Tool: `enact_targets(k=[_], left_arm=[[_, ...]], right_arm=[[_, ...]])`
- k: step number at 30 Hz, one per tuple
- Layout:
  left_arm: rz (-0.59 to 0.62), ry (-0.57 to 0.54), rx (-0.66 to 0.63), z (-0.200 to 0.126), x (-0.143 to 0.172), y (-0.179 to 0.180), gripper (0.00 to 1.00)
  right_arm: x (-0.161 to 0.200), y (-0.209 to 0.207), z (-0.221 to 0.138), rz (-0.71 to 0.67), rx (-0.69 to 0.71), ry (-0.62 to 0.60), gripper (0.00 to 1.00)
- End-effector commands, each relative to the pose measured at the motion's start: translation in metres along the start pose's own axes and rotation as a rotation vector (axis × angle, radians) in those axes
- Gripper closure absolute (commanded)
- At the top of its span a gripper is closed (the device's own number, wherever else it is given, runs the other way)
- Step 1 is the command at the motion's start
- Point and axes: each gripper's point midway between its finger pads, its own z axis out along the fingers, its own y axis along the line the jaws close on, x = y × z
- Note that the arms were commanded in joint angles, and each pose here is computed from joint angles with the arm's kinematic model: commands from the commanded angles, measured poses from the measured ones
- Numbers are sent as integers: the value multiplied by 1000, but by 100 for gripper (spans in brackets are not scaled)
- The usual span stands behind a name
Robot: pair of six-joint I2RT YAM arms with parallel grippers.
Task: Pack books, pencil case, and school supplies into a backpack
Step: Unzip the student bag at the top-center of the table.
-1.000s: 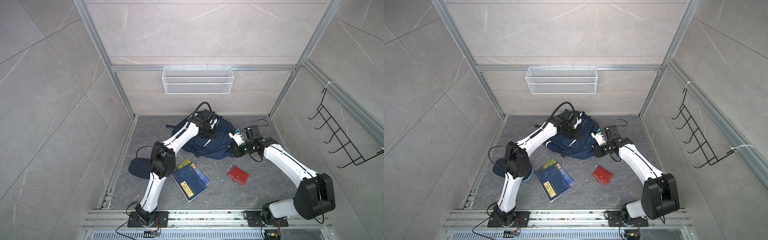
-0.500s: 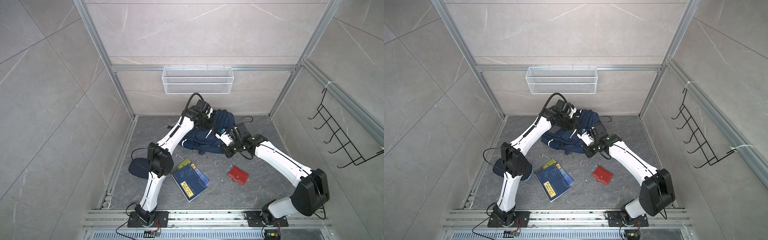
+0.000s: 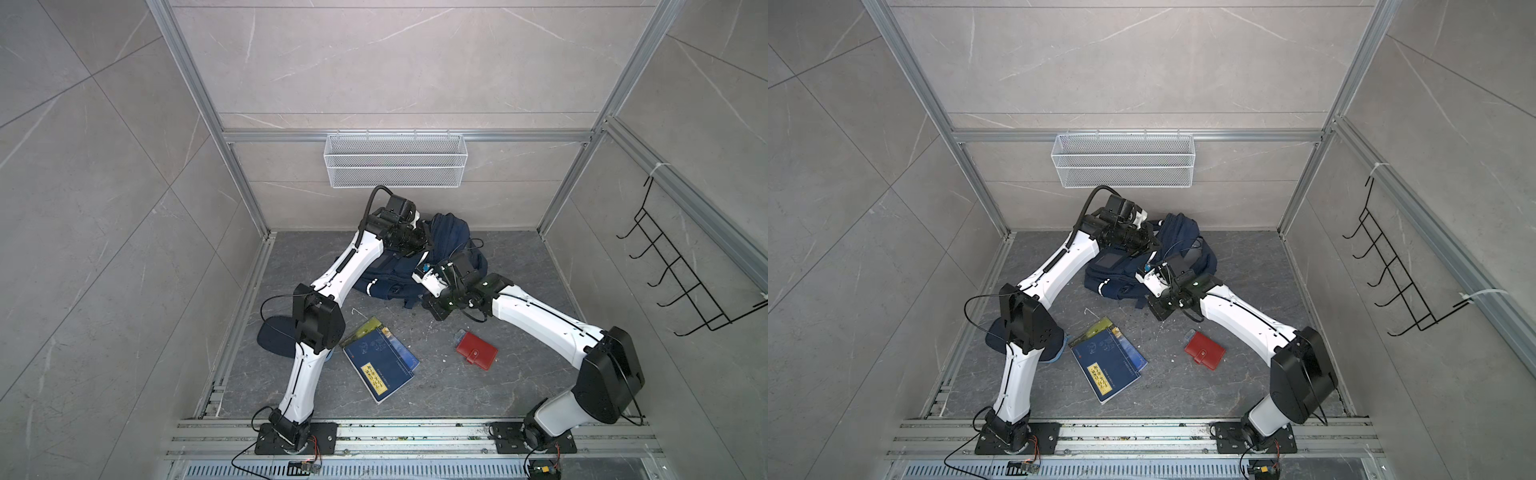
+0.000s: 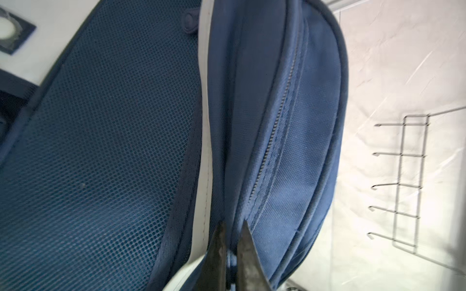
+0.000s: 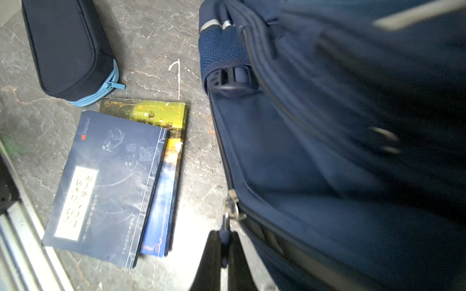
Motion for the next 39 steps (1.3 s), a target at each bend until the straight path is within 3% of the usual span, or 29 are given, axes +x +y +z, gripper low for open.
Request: enact_targets(k=[1, 8, 12, 18, 25, 29, 34, 36, 39], left_arm=[[75, -189, 285, -48, -44, -88, 100], [13, -193, 315, -49, -52, -86, 100], [-36, -197, 313, -46, -56, -76, 100], [-74, -206, 324, -40, -63, -72, 100], [-48, -196, 224, -16, -63, -28, 100], [-19, -186, 194, 1, -62, -9, 100], [7, -173, 156, 17, -64, 14, 100], [9, -161, 137, 19, -64, 24, 91], [36, -152, 129, 11, -59, 29, 64]], right_arm=[[-12, 26, 14, -10, -80, -20, 100], [-21, 25, 44, 62, -93, -76, 100], [-39, 35, 43, 112, -167, -165, 100], [-33, 37, 66, 122, -202, -136, 98], [-36, 25, 28, 125, -179, -136, 63], [-18, 22, 1, 165, -167, -101, 45], [4, 19, -22, 297, -185, -78, 34], [13, 23, -25, 318, -202, -35, 34], [26, 21, -26, 349, -180, 22, 33]])
